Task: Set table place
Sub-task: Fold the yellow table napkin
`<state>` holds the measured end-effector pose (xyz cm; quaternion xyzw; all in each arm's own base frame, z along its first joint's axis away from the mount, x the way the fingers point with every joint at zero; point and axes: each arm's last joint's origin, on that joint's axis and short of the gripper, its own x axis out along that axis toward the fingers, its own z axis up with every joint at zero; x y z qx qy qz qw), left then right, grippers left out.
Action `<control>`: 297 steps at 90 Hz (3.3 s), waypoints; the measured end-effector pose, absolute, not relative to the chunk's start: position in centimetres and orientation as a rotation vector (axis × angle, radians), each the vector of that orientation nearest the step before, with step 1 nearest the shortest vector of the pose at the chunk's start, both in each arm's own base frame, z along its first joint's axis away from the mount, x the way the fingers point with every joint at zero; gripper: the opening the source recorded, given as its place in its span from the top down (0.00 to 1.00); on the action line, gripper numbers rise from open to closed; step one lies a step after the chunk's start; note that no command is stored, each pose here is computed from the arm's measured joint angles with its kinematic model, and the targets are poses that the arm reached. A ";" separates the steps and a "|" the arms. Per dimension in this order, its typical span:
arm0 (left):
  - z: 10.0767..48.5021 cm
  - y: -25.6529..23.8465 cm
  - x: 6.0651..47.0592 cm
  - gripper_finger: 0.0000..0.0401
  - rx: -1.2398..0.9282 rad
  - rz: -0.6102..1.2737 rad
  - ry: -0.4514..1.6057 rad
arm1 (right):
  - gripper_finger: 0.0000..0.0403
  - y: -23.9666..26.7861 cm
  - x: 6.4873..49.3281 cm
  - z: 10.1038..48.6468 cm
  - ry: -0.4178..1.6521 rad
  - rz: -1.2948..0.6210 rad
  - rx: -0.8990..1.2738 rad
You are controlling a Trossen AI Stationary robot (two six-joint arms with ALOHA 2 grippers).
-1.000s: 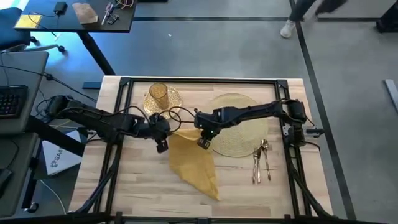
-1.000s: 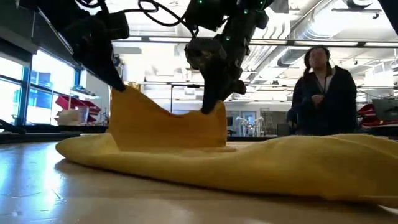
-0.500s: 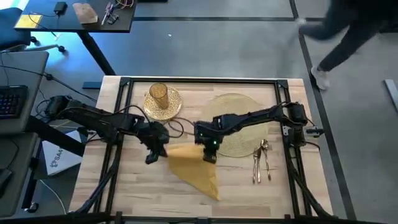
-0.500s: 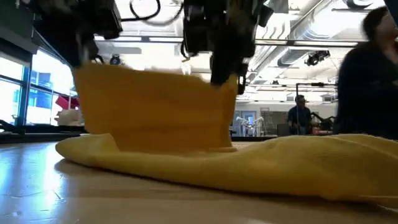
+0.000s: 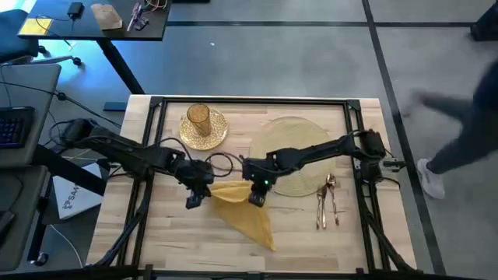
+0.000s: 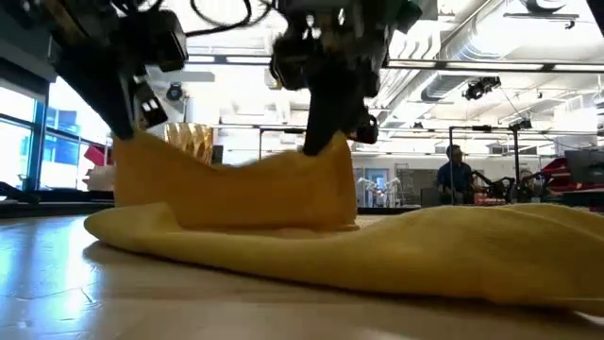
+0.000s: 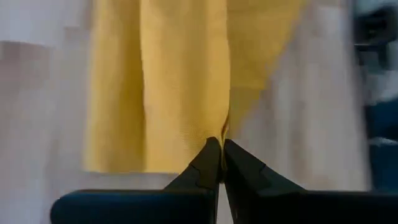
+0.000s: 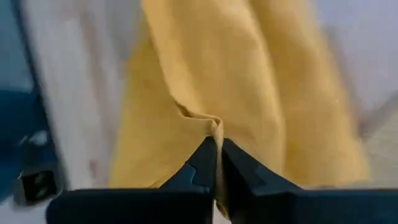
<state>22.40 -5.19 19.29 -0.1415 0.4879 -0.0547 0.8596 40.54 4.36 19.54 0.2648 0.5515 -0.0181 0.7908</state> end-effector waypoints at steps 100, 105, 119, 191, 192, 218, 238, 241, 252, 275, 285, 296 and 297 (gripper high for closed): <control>19.2 -10.7 24.1 1.00 -0.601 -0.406 0.947 | 1.00 11.1 39.3 18.8 1.349 0.441 0.632; 19.0 -10.5 24.1 1.00 -0.574 -0.356 0.947 | 1.00 10.5 39.4 18.7 1.345 0.391 0.635; 18.4 -9.4 24.1 1.00 -0.493 -0.186 0.950 | 1.00 8.0 39.6 19.1 1.328 0.232 0.656; 16.8 -4.2 24.6 0.93 -0.378 0.295 0.954 | 0.85 2.0 39.7 18.4 1.321 -0.167 0.674; 16.8 -4.1 24.6 0.92 -0.378 0.297 0.955 | 0.84 2.0 39.7 18.4 1.321 -0.166 0.672; 17.7 -3.1 23.7 0.68 -0.421 0.193 1.043 | 0.49 2.0 38.4 21.1 1.298 -0.141 0.578; 19.5 -6.7 23.0 0.67 -0.222 -0.159 1.030 | 0.45 6.4 36.7 23.8 1.245 0.063 0.227; 19.6 -7.4 22.9 0.68 -0.167 -0.194 1.014 | 0.45 7.3 36.5 23.8 1.239 0.093 0.141; 19.0 -9.8 23.0 0.71 -0.017 -0.202 0.943 | 0.49 9.9 36.5 22.9 1.206 0.096 -0.132; 16.2 -11.6 24.1 0.71 0.018 -0.166 0.966 | 0.57 11.1 37.4 19.3 1.275 0.140 -0.317; 14.9 -11.6 24.4 0.71 0.003 -0.122 1.010 | 0.61 10.8 37.8 18.3 1.297 0.151 -0.340; 14.3 -11.5 24.6 0.71 -0.013 -0.077 1.026 | 0.66 10.5 38.0 17.2 1.337 0.160 -0.352; 14.3 -11.5 24.6 0.71 -0.013 -0.074 1.026 | 0.66 10.5 38.0 17.1 1.340 0.160 -0.353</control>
